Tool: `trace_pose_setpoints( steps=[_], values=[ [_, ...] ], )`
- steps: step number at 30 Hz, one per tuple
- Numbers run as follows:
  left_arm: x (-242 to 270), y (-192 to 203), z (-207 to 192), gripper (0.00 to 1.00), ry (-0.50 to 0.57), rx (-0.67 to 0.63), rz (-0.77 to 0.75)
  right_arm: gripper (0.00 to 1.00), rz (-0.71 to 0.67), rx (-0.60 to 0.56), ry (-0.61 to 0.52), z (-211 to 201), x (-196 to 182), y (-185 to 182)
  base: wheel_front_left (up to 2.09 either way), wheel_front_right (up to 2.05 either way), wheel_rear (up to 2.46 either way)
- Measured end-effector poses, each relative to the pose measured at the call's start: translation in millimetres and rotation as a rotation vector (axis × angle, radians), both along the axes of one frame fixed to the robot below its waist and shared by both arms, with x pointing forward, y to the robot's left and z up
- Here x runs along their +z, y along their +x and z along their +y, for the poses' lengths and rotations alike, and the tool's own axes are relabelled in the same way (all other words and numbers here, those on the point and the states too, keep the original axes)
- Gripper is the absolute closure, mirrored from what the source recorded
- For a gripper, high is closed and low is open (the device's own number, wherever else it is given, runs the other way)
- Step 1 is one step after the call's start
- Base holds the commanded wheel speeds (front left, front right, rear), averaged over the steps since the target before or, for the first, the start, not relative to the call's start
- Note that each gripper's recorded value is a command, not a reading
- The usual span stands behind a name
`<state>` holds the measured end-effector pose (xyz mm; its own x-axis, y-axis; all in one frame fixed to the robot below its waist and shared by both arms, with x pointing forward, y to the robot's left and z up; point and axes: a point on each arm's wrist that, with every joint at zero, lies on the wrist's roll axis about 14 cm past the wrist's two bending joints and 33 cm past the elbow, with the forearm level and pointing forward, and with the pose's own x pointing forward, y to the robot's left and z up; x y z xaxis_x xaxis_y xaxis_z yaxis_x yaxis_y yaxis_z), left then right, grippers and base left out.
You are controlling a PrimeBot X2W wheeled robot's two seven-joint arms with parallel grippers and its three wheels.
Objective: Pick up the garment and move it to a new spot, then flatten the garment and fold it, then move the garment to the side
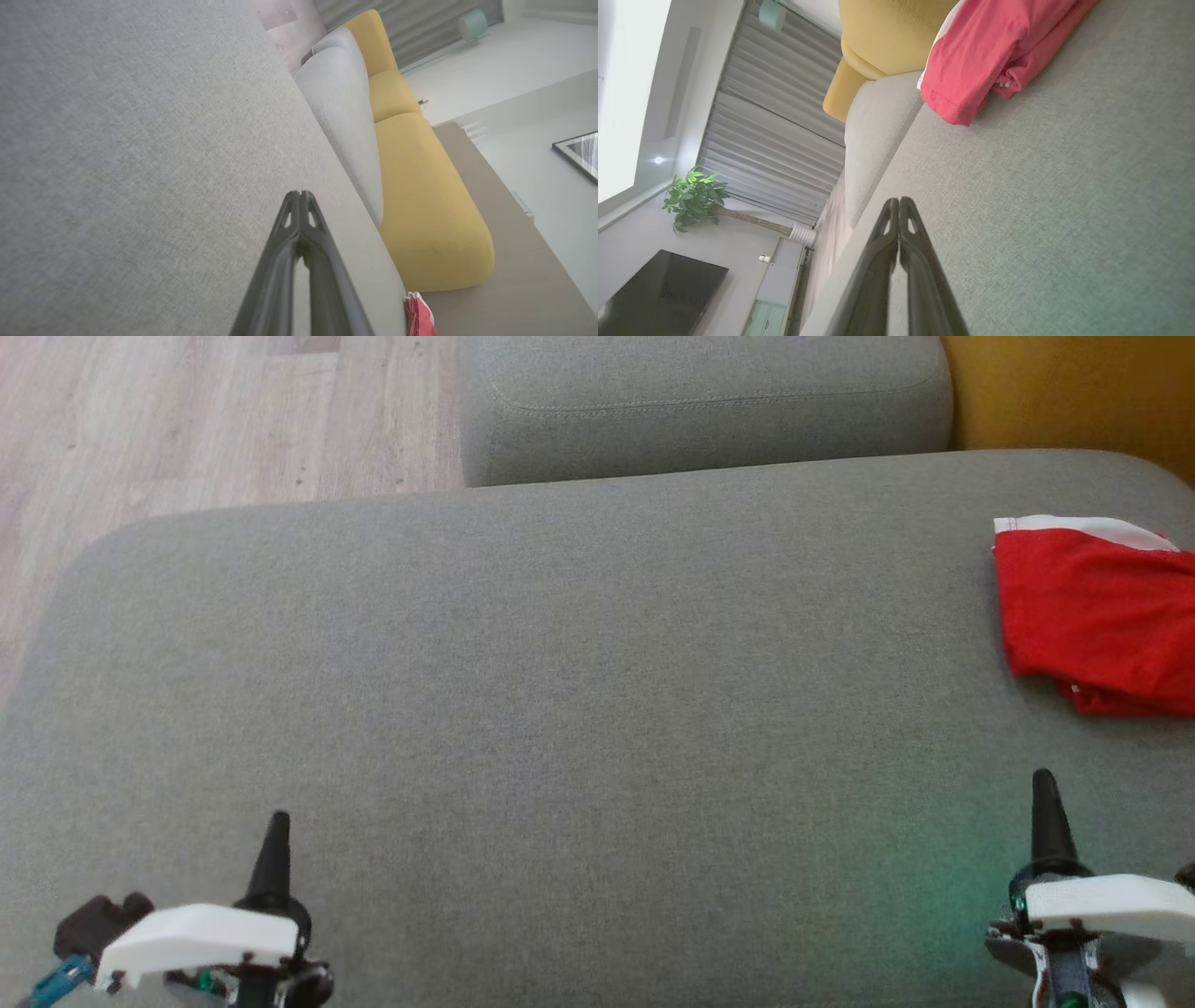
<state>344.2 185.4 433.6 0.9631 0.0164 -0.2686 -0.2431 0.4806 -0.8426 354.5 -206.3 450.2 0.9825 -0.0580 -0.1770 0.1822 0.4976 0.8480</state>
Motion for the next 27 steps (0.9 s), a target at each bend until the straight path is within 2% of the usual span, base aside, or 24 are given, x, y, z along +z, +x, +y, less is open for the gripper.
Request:
trace_pose_setpoints(
  steps=[27],
  values=[
    [19.2,15.7,0.6,1.0,-0.303,0.036,-0.076,1.0,-0.039,-0.04,0.32,-1.3,8.2,6.7,0.0,0.0,0.0]
  ],
)
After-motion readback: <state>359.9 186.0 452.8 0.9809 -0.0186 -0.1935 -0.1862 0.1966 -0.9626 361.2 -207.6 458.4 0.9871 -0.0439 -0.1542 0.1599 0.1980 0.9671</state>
